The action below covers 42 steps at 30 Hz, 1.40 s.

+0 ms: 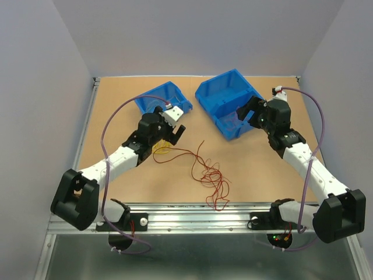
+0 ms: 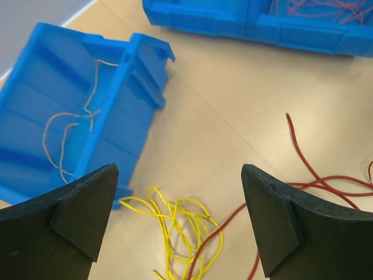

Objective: Untangle the cables

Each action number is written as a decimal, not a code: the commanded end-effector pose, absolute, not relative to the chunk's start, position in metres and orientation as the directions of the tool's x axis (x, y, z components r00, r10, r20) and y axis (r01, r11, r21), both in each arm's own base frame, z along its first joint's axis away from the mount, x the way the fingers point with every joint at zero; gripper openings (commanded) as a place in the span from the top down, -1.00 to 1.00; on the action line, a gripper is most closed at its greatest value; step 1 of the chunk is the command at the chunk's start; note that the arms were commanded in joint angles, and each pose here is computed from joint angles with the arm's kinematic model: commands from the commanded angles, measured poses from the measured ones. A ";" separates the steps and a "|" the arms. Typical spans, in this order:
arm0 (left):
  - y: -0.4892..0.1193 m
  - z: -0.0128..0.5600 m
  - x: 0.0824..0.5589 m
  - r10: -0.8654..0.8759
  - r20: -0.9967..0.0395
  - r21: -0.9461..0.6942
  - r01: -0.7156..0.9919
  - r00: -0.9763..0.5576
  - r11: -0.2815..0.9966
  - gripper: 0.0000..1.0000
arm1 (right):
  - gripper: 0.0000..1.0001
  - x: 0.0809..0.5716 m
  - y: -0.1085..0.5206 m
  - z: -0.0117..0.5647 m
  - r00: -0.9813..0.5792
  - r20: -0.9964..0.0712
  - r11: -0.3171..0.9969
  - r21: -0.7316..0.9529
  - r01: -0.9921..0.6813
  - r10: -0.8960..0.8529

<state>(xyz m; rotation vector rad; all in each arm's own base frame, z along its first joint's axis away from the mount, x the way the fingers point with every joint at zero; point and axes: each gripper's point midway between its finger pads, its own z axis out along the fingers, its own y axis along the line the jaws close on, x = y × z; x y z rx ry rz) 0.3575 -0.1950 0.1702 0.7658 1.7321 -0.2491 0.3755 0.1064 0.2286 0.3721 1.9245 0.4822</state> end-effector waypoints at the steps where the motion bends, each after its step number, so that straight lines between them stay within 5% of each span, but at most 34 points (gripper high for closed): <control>1: -0.185 0.153 0.371 0.416 -0.873 0.241 0.515 -0.256 0.823 -0.98 | -0.84 0.373 0.109 0.238 -0.348 -0.821 0.874 0.486 -0.012 0.452; 7: -0.190 0.110 0.371 0.498 -0.767 0.236 0.544 -0.405 0.805 -0.98 | -0.84 0.372 0.107 0.241 -0.336 -0.826 0.875 0.484 -0.006 0.454; 23: -0.164 0.072 0.374 0.574 -0.656 0.337 0.490 -0.490 0.804 -0.83 | -0.84 0.373 0.108 0.239 -0.341 -0.823 0.874 0.486 -0.009 0.454; 27: -0.162 0.057 0.374 0.597 -0.614 0.345 0.505 -0.516 0.791 -0.52 | -0.84 0.373 0.109 0.238 -0.343 -0.822 0.873 0.487 -0.009 0.455; 34: -0.173 0.061 0.372 0.619 -0.624 0.318 0.568 -0.477 0.759 0.82 | -0.84 0.373 0.110 0.238 -0.345 -0.821 0.872 0.489 -0.015 0.454; 37: -0.189 0.077 0.365 0.614 -0.670 0.278 0.626 -0.417 0.729 1.00 | -0.84 0.374 0.111 0.236 -0.350 -0.819 0.871 0.491 -0.018 0.455; 42: -0.201 0.118 0.357 0.588 -0.761 0.313 0.638 -0.275 0.704 1.00 | -0.83 0.375 0.112 0.234 -0.356 -0.818 0.871 0.491 -0.022 0.452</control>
